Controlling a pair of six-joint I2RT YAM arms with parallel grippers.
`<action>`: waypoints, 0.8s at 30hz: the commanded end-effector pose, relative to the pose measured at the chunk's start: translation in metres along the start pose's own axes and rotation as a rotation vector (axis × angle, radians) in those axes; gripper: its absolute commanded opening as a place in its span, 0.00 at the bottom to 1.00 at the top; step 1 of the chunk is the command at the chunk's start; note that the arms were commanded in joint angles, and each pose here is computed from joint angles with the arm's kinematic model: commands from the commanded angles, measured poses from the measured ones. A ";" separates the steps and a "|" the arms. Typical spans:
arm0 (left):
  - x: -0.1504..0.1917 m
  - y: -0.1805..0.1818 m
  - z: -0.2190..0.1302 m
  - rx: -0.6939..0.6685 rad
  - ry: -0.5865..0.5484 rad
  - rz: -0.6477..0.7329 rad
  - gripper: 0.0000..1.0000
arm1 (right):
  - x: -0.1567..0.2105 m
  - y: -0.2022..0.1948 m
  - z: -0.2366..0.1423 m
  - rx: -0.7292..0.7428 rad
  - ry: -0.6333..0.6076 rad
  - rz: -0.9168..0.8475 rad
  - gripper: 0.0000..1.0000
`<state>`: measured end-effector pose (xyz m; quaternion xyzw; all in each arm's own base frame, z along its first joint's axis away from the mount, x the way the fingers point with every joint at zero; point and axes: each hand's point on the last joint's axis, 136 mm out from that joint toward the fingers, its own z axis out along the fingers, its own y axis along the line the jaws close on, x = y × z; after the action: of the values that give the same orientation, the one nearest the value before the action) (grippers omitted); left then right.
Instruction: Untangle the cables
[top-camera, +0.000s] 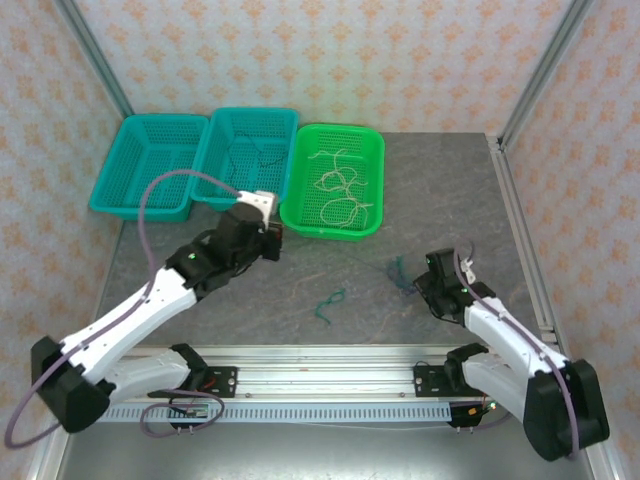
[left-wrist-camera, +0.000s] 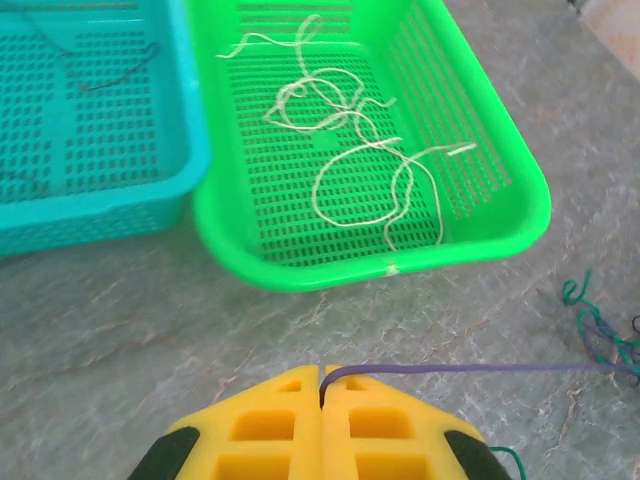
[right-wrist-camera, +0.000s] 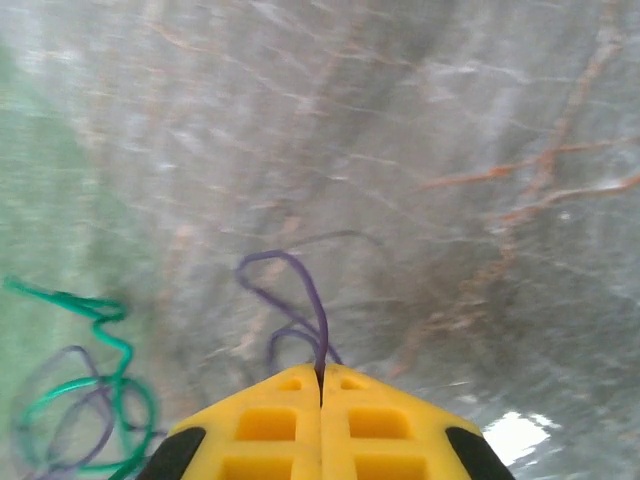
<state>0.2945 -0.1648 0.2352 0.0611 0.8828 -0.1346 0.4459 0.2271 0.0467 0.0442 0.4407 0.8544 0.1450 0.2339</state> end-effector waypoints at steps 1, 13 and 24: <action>0.008 0.053 -0.021 -0.183 -0.007 -0.113 0.00 | -0.012 -0.025 -0.004 0.101 -0.064 -0.009 0.00; 0.007 0.127 -0.085 -0.399 -0.068 -0.361 0.00 | -0.020 -0.042 -0.004 0.183 -0.081 0.038 0.08; -0.007 0.156 -0.129 -0.578 -0.132 -0.368 0.00 | -0.042 -0.015 -0.031 0.137 -0.133 -0.130 0.18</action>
<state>0.2482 -0.0031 0.2656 -0.2034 0.8665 -0.0069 0.4559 0.2151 0.0044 0.0570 0.4556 0.8532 0.0510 0.2487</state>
